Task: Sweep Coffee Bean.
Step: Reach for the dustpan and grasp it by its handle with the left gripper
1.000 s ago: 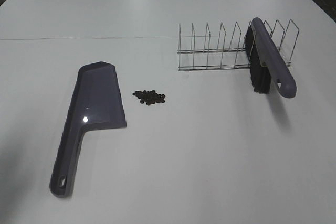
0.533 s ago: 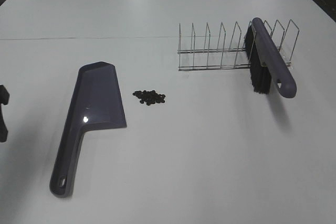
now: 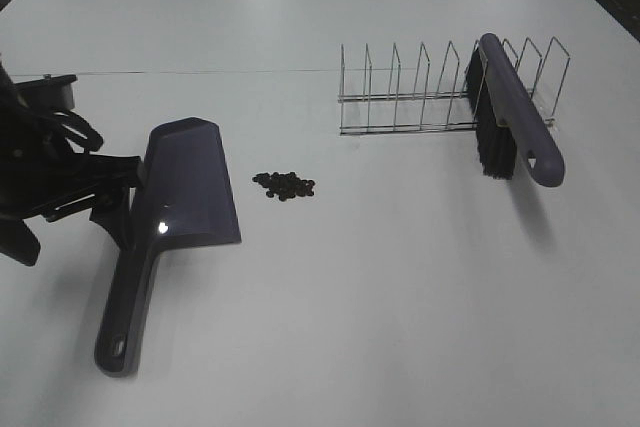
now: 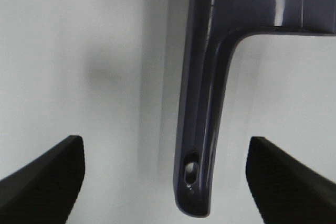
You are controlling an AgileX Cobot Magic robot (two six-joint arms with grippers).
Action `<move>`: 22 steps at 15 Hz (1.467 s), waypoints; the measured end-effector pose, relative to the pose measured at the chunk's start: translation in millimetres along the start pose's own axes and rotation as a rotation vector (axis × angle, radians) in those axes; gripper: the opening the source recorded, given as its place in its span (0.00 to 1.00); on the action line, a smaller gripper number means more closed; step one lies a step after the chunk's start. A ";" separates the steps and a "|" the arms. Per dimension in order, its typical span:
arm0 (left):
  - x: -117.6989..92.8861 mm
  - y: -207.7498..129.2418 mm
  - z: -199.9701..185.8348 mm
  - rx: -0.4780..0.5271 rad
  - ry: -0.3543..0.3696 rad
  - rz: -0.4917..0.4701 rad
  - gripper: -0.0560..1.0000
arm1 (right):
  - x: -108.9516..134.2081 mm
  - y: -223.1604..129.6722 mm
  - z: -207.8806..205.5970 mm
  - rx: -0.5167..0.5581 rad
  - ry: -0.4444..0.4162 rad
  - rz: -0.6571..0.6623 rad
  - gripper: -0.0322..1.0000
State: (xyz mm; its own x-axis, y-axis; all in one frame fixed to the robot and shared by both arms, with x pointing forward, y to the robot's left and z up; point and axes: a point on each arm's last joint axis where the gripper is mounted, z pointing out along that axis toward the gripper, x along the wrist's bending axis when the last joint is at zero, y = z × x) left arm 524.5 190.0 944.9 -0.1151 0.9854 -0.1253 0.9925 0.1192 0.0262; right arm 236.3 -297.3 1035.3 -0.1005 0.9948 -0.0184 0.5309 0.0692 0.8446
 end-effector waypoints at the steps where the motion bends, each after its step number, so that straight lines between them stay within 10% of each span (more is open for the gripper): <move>1: -1.3 2.8 6.2 0.010 0.002 -0.005 0.78 | 0.0 0.0 0.0 0.000 0.000 0.000 0.76; 16: -11.2 25.9 75.7 0.094 0.016 -0.040 0.77 | 0.0 0.0 0.0 0.000 0.000 0.000 0.76; 22: -7.4 28.6 77.8 0.069 0.055 0.016 0.37 | 0.0 0.0 0.0 0.000 0.000 0.000 0.76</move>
State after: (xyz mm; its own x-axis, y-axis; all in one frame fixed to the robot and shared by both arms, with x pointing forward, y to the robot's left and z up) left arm 556.9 176.8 869.4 -0.0993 0.9926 -0.0704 0.9945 0.0966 -0.0410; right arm 236.3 -297.3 1035.3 -0.1005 0.9948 -0.0184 0.5309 0.0692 0.8446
